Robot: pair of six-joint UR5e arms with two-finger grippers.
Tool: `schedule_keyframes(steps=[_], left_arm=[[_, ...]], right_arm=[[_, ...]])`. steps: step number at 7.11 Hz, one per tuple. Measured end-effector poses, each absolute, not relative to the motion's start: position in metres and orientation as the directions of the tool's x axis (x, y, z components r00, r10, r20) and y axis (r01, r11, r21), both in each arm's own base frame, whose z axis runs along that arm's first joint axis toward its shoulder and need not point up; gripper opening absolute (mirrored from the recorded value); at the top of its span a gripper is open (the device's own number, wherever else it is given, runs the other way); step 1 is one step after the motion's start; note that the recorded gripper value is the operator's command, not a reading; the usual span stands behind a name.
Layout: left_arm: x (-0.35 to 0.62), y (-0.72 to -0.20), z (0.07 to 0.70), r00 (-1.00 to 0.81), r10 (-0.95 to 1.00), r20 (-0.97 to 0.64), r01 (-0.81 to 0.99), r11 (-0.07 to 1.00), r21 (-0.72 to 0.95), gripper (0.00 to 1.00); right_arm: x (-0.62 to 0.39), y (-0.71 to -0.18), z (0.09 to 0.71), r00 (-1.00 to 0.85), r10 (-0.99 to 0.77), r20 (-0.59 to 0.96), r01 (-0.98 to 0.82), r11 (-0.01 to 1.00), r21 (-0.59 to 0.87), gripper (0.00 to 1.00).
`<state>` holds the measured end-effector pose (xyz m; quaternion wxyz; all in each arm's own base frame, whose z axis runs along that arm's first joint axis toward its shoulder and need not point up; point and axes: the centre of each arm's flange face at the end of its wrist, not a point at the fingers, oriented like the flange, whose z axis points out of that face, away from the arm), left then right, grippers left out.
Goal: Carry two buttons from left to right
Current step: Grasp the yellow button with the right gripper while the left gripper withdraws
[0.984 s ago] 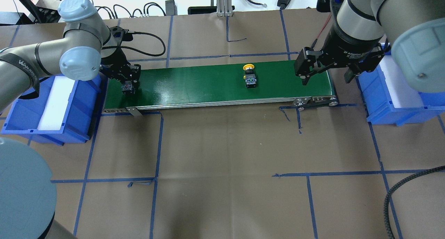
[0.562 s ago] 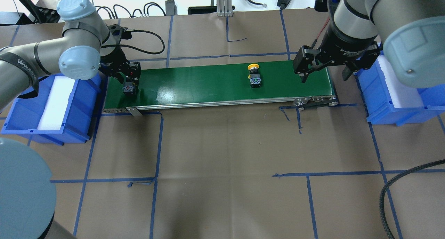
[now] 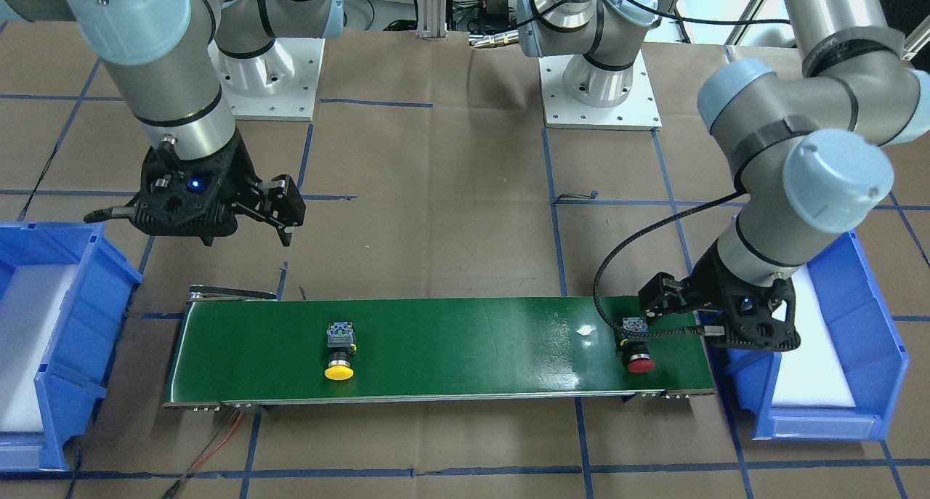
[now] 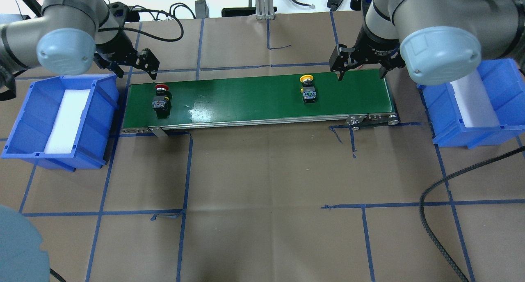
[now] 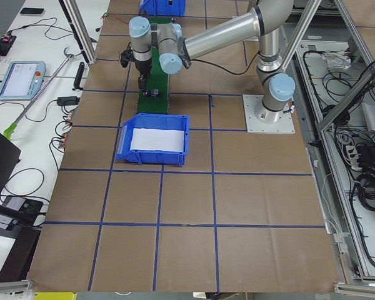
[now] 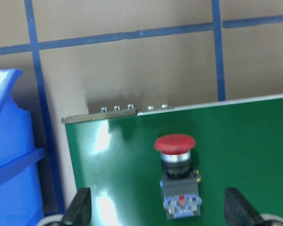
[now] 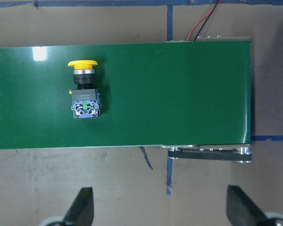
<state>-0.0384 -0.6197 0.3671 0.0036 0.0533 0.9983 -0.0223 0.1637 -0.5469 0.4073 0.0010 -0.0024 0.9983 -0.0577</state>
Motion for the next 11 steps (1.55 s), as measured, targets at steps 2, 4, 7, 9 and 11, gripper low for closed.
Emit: schedule_keyframes(steps=[2,4,7,9,11], left_arm=[[-0.052,-0.585,0.425,-0.998,0.063,0.005,0.063,0.998,-0.025,1.00],[-0.078,-0.551,0.458,-0.999,0.031,0.007,0.031,1.000,-0.004,1.00],[-0.105,-0.531,0.458,-1.000,0.010,0.009,0.010,1.000,0.025,1.00],[-0.109,-0.527,0.459,-1.000,0.012,0.008,0.012,1.000,0.022,1.00],[-0.110,-0.523,0.465,-1.000,0.014,0.006,0.014,1.000,0.012,1.00]], right_arm=[[0.169,-0.587,0.363,-1.000,-0.006,-0.007,-0.005,0.987,-0.163,1.00],[0.172,-0.611,0.327,-1.000,-0.006,-0.010,-0.004,0.982,-0.190,1.00],[0.175,-0.614,0.302,-1.000,-0.008,-0.010,-0.007,0.987,-0.161,1.00],[0.177,-0.616,0.280,-1.000,-0.010,-0.007,-0.009,0.992,-0.125,0.99],[0.178,-0.619,0.258,-1.000,-0.010,-0.004,-0.010,0.996,-0.091,0.52]])
